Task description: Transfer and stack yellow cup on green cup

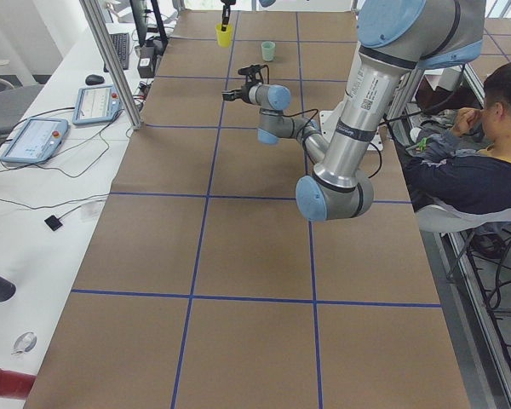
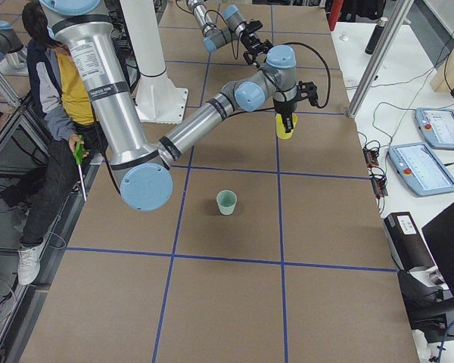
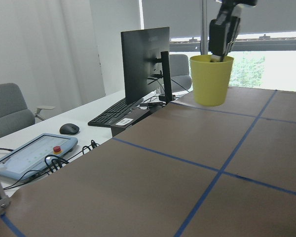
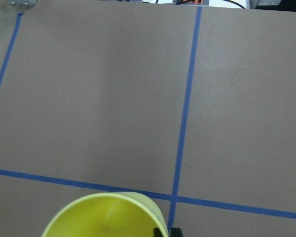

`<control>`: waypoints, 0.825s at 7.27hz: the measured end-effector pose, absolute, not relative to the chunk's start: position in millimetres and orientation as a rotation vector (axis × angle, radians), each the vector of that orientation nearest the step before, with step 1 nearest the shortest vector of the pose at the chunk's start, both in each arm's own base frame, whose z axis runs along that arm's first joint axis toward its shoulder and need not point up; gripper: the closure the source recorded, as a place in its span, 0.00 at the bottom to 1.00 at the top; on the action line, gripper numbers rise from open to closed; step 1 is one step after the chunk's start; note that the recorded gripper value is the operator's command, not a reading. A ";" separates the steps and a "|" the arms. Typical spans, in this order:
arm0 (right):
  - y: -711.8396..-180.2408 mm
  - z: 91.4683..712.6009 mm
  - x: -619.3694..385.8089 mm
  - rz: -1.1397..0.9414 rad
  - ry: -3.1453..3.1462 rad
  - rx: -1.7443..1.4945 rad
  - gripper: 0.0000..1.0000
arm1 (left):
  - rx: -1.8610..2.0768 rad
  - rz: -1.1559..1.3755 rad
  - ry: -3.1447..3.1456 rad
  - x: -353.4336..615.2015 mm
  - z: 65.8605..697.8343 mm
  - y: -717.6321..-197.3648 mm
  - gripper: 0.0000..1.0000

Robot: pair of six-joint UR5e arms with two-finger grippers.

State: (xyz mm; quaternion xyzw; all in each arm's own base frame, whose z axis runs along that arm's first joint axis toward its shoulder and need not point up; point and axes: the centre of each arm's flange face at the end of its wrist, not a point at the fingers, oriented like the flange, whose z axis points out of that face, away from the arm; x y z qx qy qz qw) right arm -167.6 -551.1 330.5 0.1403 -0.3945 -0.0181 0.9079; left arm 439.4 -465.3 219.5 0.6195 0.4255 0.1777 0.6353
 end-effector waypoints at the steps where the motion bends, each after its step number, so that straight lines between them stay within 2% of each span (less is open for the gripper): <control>1: -545.7 360.0 -149.0 -0.073 -0.783 0.287 1.00 | 1.327 0.436 0.891 399.7 231.5 -512.2 0.04; 4: -524.1 423.5 -94.5 -0.149 -0.768 0.259 1.00 | 0.906 0.580 0.703 228.6 294.9 -628.4 0.00; 6: -495.9 446.5 -67.5 -0.156 -0.784 0.241 1.00 | 0.634 0.464 0.716 105.3 371.2 -642.8 0.00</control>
